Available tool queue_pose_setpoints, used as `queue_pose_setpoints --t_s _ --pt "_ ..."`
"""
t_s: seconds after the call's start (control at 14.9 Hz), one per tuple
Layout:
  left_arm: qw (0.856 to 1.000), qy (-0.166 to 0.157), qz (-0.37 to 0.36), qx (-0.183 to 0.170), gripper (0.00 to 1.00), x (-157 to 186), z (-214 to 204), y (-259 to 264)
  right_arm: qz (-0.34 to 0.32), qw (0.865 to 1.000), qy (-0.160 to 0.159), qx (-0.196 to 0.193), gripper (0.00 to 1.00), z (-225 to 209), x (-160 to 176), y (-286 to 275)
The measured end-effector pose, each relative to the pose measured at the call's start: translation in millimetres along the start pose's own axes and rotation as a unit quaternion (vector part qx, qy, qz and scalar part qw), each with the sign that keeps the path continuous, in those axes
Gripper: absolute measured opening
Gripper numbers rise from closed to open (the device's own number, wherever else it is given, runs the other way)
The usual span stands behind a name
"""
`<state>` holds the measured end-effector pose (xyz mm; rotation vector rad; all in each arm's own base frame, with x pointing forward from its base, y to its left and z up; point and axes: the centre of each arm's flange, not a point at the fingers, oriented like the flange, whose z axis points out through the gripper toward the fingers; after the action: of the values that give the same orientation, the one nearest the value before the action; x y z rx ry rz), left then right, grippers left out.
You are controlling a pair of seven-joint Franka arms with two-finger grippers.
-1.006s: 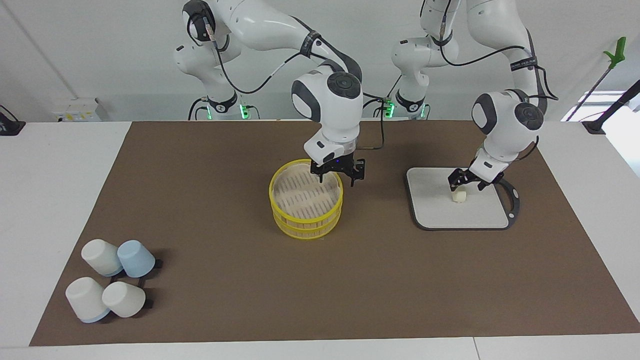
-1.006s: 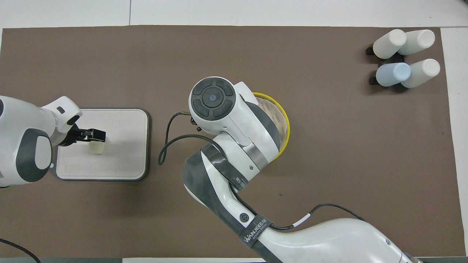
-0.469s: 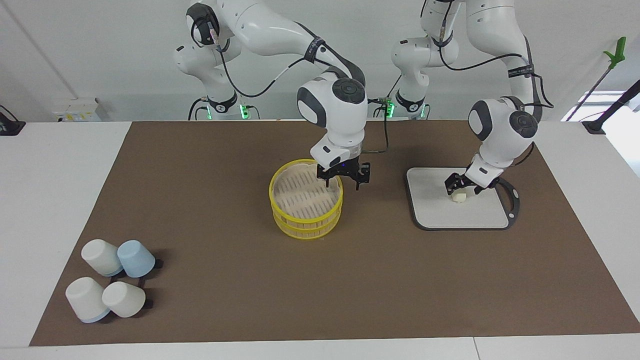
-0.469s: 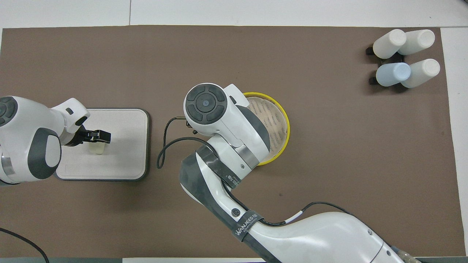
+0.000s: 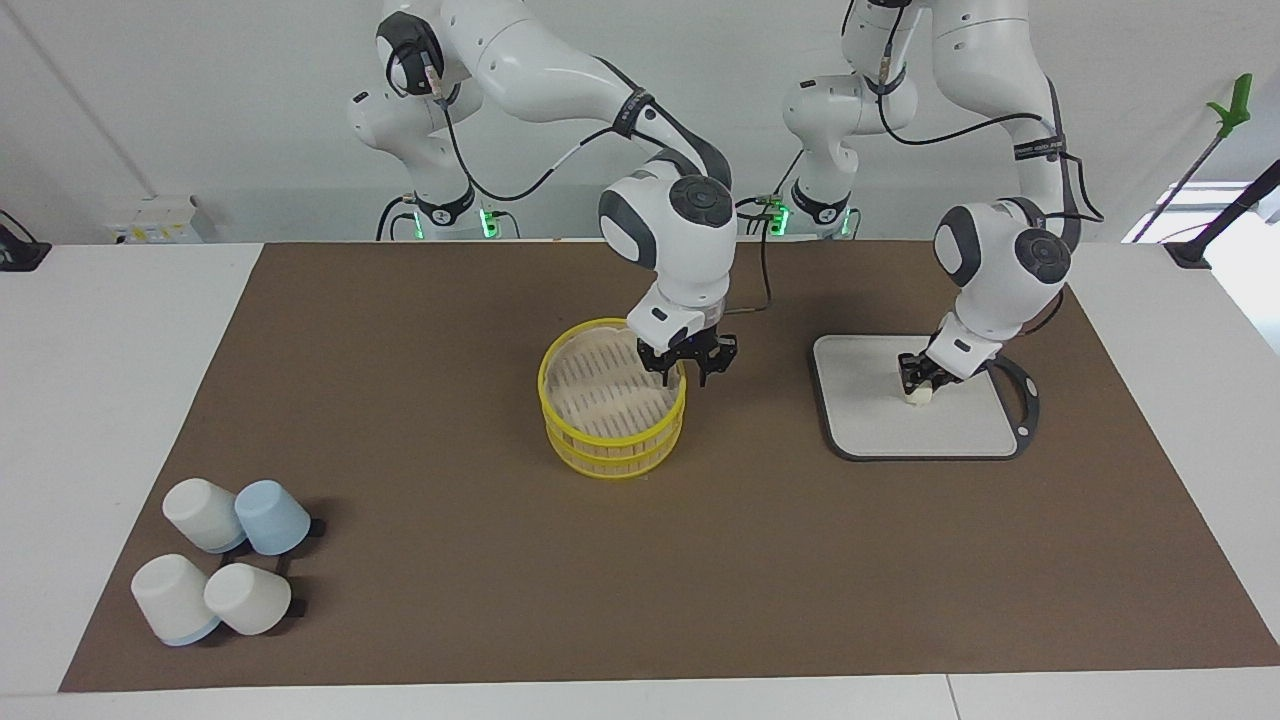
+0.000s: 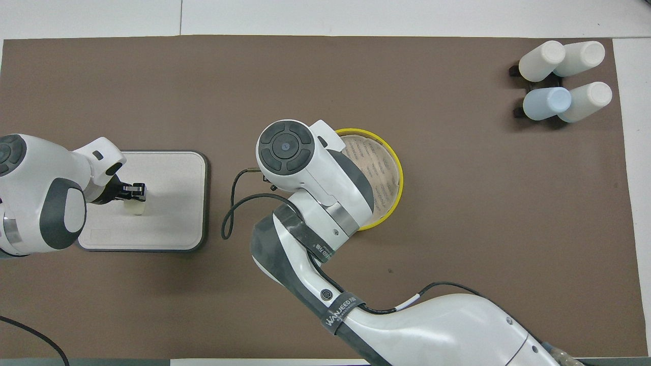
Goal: Place bun in steamer
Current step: 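Lift the lid away with the right gripper while the left gripper lifts the bun, then carry the white bun over the open steamer and lower it with the left gripper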
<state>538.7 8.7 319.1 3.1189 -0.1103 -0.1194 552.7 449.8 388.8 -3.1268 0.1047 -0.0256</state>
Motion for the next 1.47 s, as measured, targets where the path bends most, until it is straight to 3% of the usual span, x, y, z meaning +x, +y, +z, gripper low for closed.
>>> queue_pose_setpoints --t_s 0.2,0.27,0.6,0.94,1.21,1.47 --pt "1.0 0.0 0.0 0.0 0.33 4 -7 0 -0.008 1.0 0.001 -0.011 0.13 0 -5 -3" --pt "1.0 -0.006 -0.001 -0.001 0.33 9 -17 0 -0.01 1.0 0.003 -0.011 0.09 -2 -4 -3" --pt "0.998 -0.026 -0.048 -0.01 0.33 51 -109 55 -0.001 1.0 0.01 -0.012 0.09 -42 25 32" --pt "0.994 -0.032 -0.099 -0.026 0.34 64 -145 182 -0.059 0.998 0.032 -0.011 0.09 -124 95 181" --pt "0.991 -0.027 -0.129 -0.029 0.35 53 -148 302 -0.078 0.997 0.022 -0.009 0.09 -144 138 331" --pt "0.987 -0.022 -0.157 -0.026 0.35 40 -106 422 -0.059 0.998 0.01 -0.001 0.09 -137 150 410"
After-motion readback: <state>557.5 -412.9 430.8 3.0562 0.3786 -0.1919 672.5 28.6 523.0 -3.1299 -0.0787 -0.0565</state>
